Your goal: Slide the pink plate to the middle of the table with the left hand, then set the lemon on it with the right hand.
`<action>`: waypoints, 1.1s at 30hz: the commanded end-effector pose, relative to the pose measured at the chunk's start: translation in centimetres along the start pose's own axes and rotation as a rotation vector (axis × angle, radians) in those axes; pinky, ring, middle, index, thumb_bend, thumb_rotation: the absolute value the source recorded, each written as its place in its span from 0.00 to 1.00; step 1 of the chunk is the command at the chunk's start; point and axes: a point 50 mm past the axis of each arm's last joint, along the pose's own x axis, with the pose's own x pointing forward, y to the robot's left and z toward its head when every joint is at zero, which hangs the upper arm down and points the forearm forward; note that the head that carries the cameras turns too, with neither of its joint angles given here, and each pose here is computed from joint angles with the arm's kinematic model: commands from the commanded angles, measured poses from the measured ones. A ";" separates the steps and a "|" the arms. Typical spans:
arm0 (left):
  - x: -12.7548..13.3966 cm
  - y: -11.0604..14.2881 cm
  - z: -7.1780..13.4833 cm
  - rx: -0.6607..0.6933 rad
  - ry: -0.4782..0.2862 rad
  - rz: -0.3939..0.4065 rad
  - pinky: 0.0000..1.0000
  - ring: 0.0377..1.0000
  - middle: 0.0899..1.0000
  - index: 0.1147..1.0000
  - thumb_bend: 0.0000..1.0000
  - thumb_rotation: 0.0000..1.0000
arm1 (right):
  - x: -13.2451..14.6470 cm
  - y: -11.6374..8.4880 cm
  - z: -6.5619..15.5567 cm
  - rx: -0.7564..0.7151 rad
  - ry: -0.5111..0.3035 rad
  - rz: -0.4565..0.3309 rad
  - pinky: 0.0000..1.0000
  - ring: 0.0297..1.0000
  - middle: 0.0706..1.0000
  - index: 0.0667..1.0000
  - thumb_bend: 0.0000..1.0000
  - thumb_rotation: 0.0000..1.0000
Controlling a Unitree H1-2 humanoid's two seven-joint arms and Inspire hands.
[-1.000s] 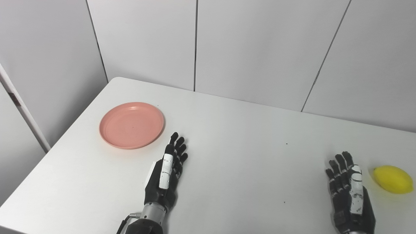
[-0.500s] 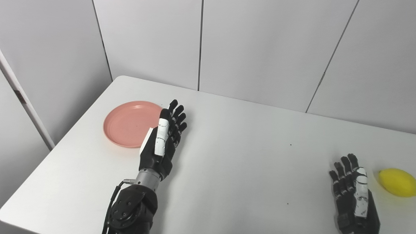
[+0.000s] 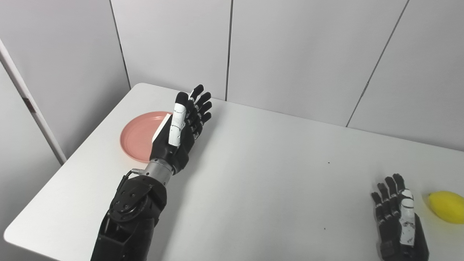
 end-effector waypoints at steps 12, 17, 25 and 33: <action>4.7 6.8 3.6 -0.002 -0.027 -0.028 0.94 0.92 0.91 0.93 1.00 0.99 | -2.6 -1.7 -3.2 0.044 0.131 -0.064 1.00 1.00 0.99 0.97 0.52 0.75; 5.8 9.2 4.8 0.030 -0.054 -0.015 0.95 0.91 0.90 0.93 1.00 1.00 | -2.9 -1.6 -3.2 0.042 0.132 -0.060 1.00 1.00 1.00 0.98 0.49 0.79; 7.2 12.1 7.8 0.001 -0.077 -0.004 1.00 0.96 0.93 0.94 1.00 0.96 | -3.2 -1.3 -3.0 0.040 0.125 -0.058 1.00 1.00 0.99 0.98 0.49 0.81; 8.3 15.1 9.3 0.052 -0.069 -0.036 0.99 0.94 0.92 0.97 1.00 0.96 | -3.2 -1.3 -2.9 0.040 0.121 -0.062 1.00 1.00 0.99 0.97 0.52 0.78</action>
